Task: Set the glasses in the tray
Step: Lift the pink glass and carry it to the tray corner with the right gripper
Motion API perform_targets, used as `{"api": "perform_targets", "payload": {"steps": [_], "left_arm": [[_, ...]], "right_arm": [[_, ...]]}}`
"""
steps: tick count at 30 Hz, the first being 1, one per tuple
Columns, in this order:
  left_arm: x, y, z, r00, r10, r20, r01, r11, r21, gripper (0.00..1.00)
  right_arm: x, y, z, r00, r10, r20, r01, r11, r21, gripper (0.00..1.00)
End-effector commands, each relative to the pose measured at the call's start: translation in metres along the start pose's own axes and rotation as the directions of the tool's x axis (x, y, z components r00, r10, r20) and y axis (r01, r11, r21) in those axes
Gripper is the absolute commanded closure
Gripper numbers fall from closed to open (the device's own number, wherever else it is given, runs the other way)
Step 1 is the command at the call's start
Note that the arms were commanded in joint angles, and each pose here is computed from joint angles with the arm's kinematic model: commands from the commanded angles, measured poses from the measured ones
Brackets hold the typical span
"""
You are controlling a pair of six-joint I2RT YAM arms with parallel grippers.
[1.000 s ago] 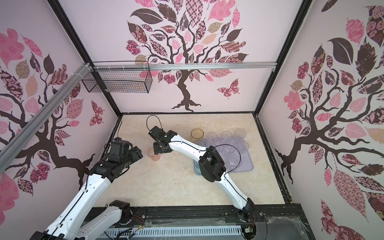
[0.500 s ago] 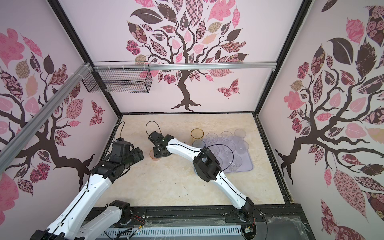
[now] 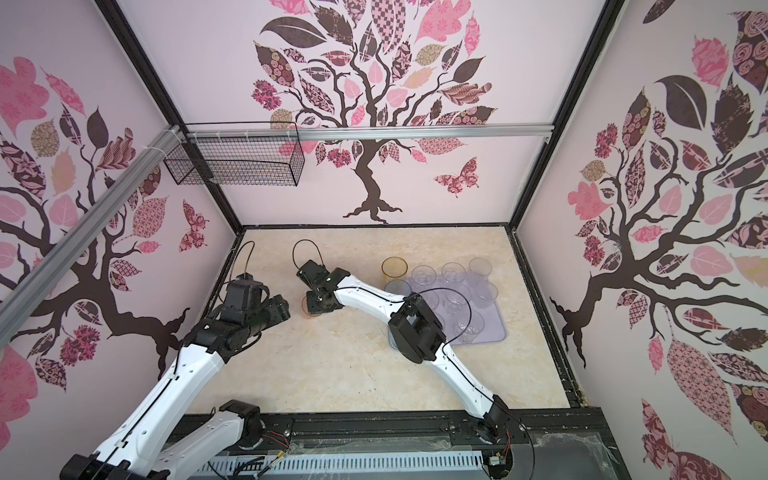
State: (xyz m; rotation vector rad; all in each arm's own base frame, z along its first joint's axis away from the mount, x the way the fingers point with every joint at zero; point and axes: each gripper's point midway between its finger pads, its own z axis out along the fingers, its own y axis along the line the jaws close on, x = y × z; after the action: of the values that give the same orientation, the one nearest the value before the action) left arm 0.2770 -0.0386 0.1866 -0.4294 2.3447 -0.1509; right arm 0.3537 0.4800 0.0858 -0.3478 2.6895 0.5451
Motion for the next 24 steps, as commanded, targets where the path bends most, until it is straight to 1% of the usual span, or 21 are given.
{"api": "perform_targets", "payload": {"steps": [1, 4, 8, 11, 13, 15, 18, 20, 24], "left_arm": [[-0.037, -0.016, -0.029, 0.995, 0.055, 0.086, -0.058, 0.998, 0.035, 0.22], [-0.052, -0.034, -0.044, 0.988, 0.096, 0.121, -0.106, 0.991, 0.079, 0.22], [-0.065, -0.07, -0.059, 0.987, 0.093, 0.134, -0.123, 0.963, 0.238, 0.22], [-0.067, -0.093, -0.064, 0.985, 0.113, 0.133, -0.151, 0.935, 0.322, 0.23], [-0.064, -0.103, -0.063, 0.983, 0.129, 0.13, -0.166, 0.923, 0.346, 0.23], [-0.059, -0.111, -0.058, 0.981, 0.151, 0.123, -0.186, 0.914, 0.361, 0.23], [-0.056, -0.12, -0.051, 0.98, 0.158, 0.117, -0.191, 0.906, 0.378, 0.23], [-0.053, -0.13, -0.047, 0.978, 0.173, 0.112, -0.204, 0.897, 0.392, 0.23], [-0.044, -0.158, -0.043, 0.96, 0.248, 0.131, -0.281, 0.87, 0.406, 0.24]], "right_arm": [[-0.043, 0.021, -0.096, 0.986, -0.023, 0.164, 0.032, 0.998, -0.055, 0.95], [-0.053, 0.017, -0.128, 0.977, -0.042, 0.211, 0.052, 0.998, -0.043, 0.95], [-0.059, 0.006, -0.161, 0.971, -0.028, 0.237, 0.045, 0.997, -0.066, 0.97], [-0.061, -0.006, -0.189, 0.966, -0.015, 0.258, 0.034, 0.997, -0.071, 0.97], [-0.06, -0.02, -0.206, 0.959, -0.019, 0.282, 0.034, 0.998, -0.049, 0.97], [-0.055, -0.044, -0.223, 0.954, -0.001, 0.3, 0.009, 1.0, -0.025, 0.97], [-0.041, -0.088, -0.243, 0.948, 0.062, 0.312, -0.064, 0.998, -0.003, 0.98], [-0.034, -0.116, -0.264, 0.933, 0.092, 0.349, -0.107, 0.994, 0.021, 0.99], [-0.015, -0.174, -0.294, 0.912, 0.162, 0.376, -0.206, 0.976, 0.078, 0.99]]}}
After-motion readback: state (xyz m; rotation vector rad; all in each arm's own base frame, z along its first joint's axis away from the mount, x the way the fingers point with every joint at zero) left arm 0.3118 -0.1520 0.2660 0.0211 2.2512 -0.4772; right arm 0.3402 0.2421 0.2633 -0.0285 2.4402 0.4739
